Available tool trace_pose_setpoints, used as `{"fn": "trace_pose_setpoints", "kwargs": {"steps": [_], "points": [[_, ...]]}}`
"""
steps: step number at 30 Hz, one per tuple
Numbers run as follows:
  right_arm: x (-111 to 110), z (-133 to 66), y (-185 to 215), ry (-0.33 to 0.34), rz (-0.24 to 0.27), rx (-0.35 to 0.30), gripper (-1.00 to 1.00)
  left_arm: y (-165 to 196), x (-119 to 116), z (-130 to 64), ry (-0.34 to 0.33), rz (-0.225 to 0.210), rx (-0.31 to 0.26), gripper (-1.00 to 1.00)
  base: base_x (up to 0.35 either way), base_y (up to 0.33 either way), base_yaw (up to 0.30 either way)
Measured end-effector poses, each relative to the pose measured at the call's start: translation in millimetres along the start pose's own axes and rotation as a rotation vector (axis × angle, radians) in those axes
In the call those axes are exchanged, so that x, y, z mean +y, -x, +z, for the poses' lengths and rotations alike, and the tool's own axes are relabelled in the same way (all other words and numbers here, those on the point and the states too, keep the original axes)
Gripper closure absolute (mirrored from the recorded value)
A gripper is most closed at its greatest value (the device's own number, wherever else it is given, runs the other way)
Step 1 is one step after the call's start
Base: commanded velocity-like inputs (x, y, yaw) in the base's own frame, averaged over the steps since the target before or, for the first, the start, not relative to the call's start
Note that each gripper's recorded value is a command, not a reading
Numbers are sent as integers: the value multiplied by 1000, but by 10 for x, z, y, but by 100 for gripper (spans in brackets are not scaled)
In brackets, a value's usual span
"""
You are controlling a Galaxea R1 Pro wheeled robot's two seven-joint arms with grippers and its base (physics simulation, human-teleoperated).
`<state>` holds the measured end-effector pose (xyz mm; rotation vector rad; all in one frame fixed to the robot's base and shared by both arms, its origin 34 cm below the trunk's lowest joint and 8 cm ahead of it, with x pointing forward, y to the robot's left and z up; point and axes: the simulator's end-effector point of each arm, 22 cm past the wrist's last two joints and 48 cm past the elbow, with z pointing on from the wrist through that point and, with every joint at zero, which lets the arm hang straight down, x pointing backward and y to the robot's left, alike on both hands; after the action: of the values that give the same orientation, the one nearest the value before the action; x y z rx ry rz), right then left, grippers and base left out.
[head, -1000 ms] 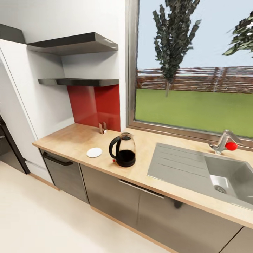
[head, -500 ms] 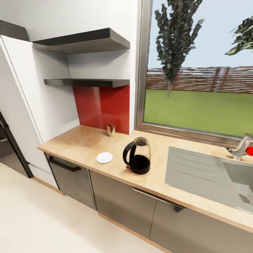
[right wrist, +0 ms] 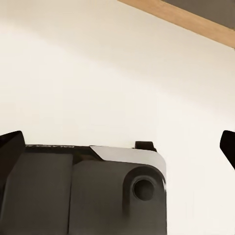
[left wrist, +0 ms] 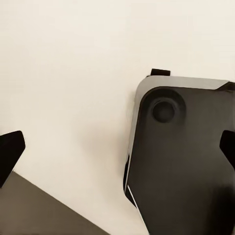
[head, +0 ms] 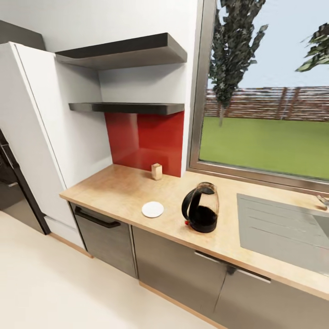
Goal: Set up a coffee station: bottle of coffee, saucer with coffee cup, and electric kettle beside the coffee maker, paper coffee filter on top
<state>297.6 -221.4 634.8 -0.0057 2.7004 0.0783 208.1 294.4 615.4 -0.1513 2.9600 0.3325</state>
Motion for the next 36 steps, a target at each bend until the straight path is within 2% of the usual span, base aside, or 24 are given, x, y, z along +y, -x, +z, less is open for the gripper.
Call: {"fn": "trace_pose_setpoints", "kwargs": {"steps": [6, 28, 36], "points": [[2, 0, 0, 1, 1, 0, -100, 3, -2, 0, -1, 0, -1, -100, 13, 336, -60], [2, 0, 0, 1, 1, 0, -100, 11, 88, 16, 11, 5, -3, -100, 0, 337, -261], [2, -1, -1, 1, 1, 0, -100, 9, 80, 14, 10, 4, -3, -100, 112, 333, -266]]}}
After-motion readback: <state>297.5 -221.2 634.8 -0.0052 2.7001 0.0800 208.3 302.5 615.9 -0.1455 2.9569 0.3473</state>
